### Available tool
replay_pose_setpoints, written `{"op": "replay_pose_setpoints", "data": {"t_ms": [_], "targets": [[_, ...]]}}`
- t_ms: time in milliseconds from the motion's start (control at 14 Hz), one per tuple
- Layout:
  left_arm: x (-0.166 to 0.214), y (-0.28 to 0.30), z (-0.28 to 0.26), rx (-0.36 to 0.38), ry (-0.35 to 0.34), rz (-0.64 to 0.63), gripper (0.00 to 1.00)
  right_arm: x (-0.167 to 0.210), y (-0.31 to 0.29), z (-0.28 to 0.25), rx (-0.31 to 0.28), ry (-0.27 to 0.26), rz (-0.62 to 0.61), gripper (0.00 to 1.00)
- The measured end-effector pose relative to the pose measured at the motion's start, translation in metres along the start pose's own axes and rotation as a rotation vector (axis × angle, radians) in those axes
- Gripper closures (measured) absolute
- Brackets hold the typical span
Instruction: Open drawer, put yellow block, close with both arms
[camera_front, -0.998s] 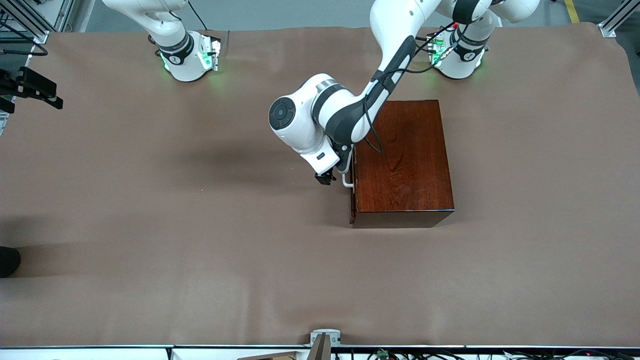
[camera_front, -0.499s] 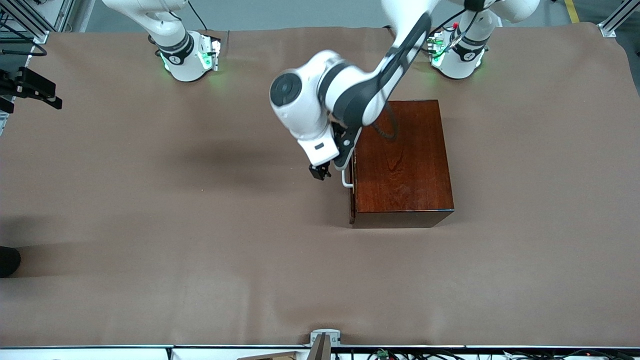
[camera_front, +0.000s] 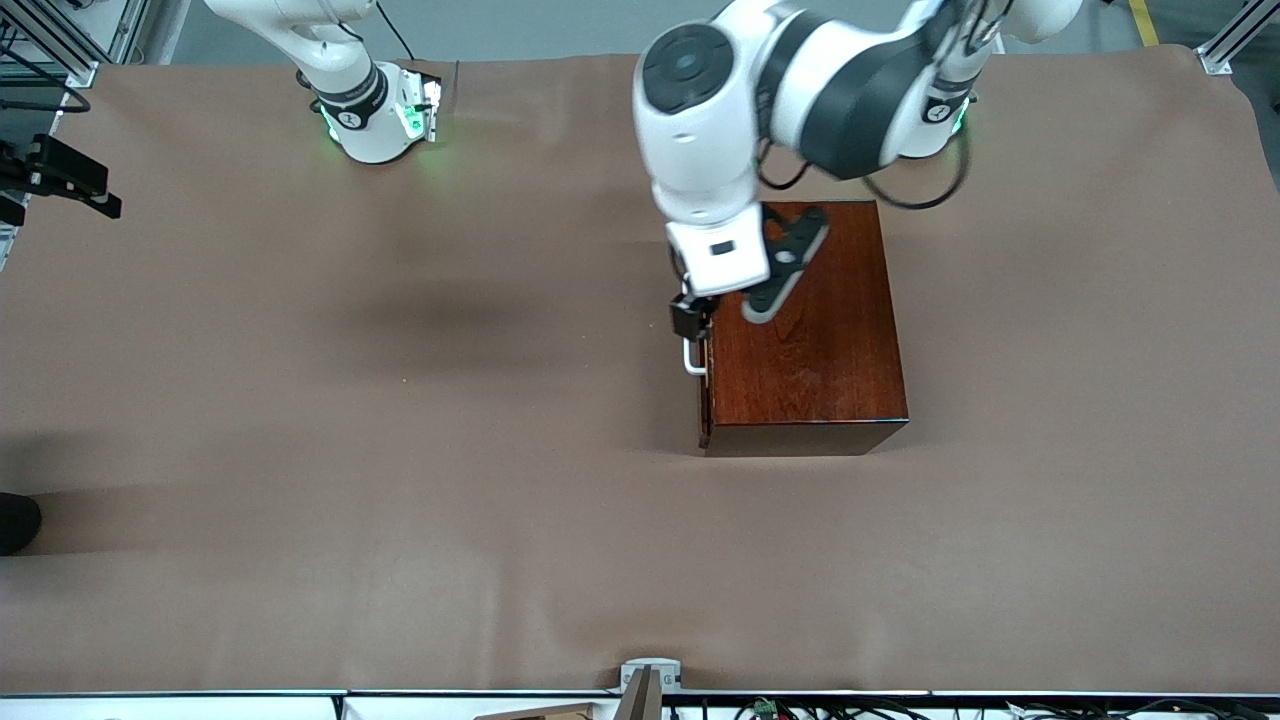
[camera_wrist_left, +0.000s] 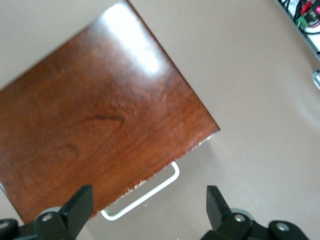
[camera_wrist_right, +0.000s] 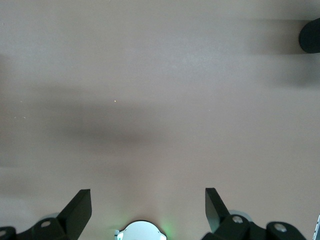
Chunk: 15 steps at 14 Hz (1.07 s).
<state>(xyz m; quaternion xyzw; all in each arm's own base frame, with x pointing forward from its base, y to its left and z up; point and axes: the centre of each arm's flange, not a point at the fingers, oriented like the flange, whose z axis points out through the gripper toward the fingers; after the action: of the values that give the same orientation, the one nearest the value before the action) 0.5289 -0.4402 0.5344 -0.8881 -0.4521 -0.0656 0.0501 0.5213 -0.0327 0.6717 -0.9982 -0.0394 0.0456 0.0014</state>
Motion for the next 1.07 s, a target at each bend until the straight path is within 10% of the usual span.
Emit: {"op": "replay_pose_setpoints", "data": {"t_ms": [1069], "targets": [[0.207, -0.108, -0.091, -0.011, -0.041, 0.392, 0.0, 0.0, 0.002, 0.0, 0.0, 0.0, 0.004, 0.0]]}}
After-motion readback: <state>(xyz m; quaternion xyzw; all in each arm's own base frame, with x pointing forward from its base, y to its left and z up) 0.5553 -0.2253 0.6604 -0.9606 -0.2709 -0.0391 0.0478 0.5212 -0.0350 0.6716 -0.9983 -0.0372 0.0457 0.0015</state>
